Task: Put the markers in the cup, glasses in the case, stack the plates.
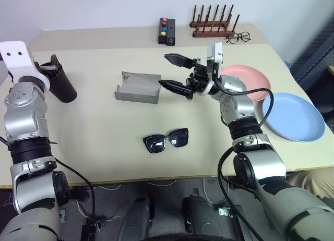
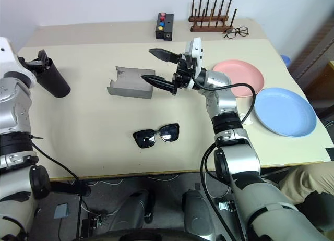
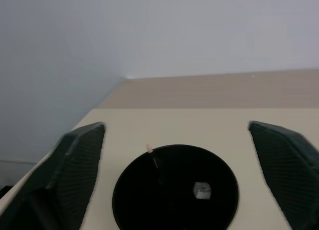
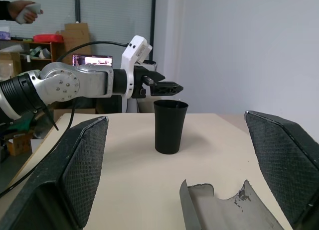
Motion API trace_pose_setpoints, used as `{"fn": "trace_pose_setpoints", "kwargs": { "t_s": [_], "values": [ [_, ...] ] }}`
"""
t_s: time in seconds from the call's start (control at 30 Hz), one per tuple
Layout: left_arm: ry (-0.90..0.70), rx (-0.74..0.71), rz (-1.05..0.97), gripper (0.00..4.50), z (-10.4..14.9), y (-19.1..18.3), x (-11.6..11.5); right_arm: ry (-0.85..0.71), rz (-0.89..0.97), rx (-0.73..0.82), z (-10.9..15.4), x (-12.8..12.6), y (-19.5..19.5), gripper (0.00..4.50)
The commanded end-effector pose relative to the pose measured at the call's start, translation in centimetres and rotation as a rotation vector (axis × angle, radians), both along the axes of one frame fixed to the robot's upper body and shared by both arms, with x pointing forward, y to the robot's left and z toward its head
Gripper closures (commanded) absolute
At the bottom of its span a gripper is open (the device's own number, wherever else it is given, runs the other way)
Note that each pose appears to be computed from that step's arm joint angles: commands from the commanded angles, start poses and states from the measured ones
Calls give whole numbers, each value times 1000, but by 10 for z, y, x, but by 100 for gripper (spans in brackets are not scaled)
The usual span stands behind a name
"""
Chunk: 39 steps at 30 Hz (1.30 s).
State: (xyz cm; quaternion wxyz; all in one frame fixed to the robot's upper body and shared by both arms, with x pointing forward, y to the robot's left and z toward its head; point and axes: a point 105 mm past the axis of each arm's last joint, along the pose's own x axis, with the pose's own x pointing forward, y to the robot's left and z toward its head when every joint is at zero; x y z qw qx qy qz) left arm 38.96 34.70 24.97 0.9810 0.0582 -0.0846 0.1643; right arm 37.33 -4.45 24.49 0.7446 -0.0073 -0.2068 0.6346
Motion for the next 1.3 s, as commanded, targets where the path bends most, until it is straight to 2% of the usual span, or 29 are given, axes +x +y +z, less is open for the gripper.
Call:
{"fn": "trace_pose_setpoints", "kwargs": {
  "t_s": [0.03,0.17,0.27,0.37,0.43,0.6,0.73,0.93,1.13,1.3],
  "values": [
    [-125,2,-59,2,31,-10,-5,-72,3,30,20,-4,-1,0],
    [-183,-62,-260,2,50,-43,-1,-65,-18,10,18,-2,-5,0],
    [-100,28,-596,2,52,-99,-1,-54,-29,-19,12,-2,-9,0],
    [45,162,-884,2,35,-141,-12,-49,-37,-43,6,-3,-14,0],
    [152,234,-1025,2,19,-155,-15,-46,-47,-52,3,-4,-17,0],
    [482,535,-1282,2,-26,-164,-8,-39,-85,-53,-2,-9,-24,0],
    [617,718,-1237,2,-29,-154,15,-40,-111,-46,-4,-14,-27,0],
    [712,918,-1124,2,-29,-155,38,-32,-155,-38,-8,-19,-34,0],
    [798,1008,-1141,2,-48,-166,41,-31,-186,-37,-7,-21,-39,0],
    [859,1108,-1038,2,-62,-160,49,-34,-211,-31,-5,-22,-44,0]
  ]
}}
